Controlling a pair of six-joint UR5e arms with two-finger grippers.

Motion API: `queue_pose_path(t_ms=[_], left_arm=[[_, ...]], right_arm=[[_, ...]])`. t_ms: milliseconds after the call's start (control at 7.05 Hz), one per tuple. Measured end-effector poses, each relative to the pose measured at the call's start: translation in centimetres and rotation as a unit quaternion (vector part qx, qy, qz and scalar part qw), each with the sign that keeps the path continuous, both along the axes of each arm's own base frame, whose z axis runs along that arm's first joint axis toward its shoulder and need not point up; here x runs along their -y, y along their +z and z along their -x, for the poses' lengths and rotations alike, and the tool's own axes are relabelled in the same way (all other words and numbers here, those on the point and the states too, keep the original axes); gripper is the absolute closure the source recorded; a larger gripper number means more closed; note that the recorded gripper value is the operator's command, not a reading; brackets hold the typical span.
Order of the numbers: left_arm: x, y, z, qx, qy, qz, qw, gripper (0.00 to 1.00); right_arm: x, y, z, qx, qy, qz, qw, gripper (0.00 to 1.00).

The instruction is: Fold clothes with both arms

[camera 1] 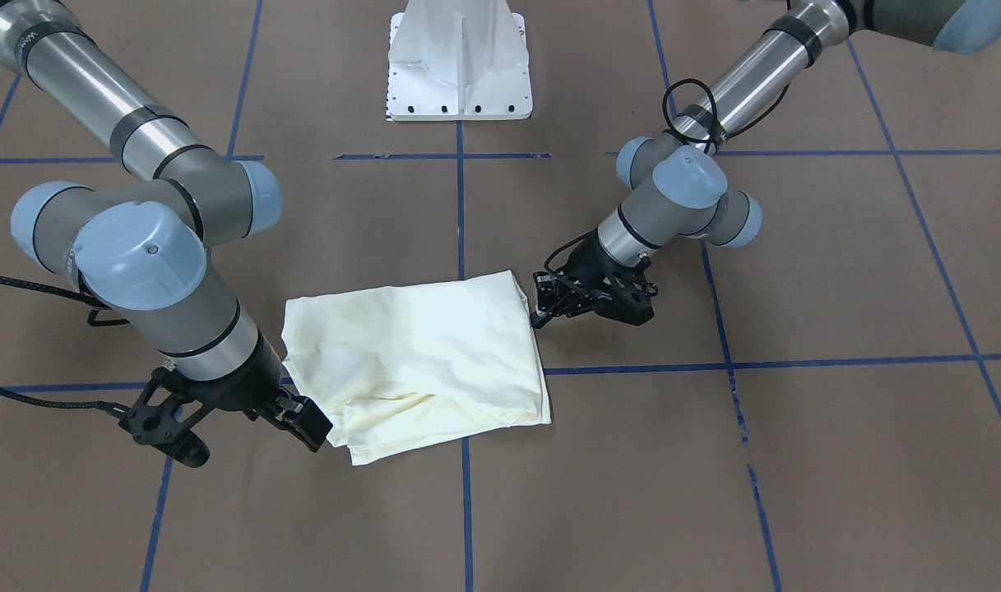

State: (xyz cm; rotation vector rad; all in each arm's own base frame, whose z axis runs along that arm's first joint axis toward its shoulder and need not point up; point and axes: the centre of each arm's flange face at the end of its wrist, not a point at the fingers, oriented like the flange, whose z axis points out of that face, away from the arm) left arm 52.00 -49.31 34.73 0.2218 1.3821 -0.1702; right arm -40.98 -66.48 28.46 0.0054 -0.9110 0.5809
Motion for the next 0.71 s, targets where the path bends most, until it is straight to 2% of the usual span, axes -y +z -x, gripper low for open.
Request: queue_pose_path(t_ms=[142, 284, 426, 567, 709], left_arm=[[-0.1, 0.7, 2.4, -0.002, -0.009, -0.002, 1.0, 1.0], [1.2, 1.7, 5.9, 0.007, -0.02, -0.014, 0.9997, 1.0], [3.7, 3.5, 10.7, 0.035, -0.027, -0.044, 0.998, 1.0], [6.4, 6.5, 16.6, 0.08, -0.033, -0.089, 0.9922, 1.0], [9.1, 10.2, 23.8, 0.138, -0.033, -0.139, 0.98, 1.0]], right_arm=[[0.0, 0.6, -0.4, -0.004, -0.004, -0.004, 1.0, 0.0], [0.0, 2.3, -1.9, -0.014, -0.014, -0.017, 0.9997, 0.0], [0.2, 5.3, -5.5, -0.028, -0.027, -0.033, 0.9987, 0.0], [0.5, 8.9, -10.8, -0.039, -0.042, -0.046, 0.9973, 0.0], [0.7, 12.5, -17.4, -0.046, -0.054, -0.058, 0.9958, 0.0]])
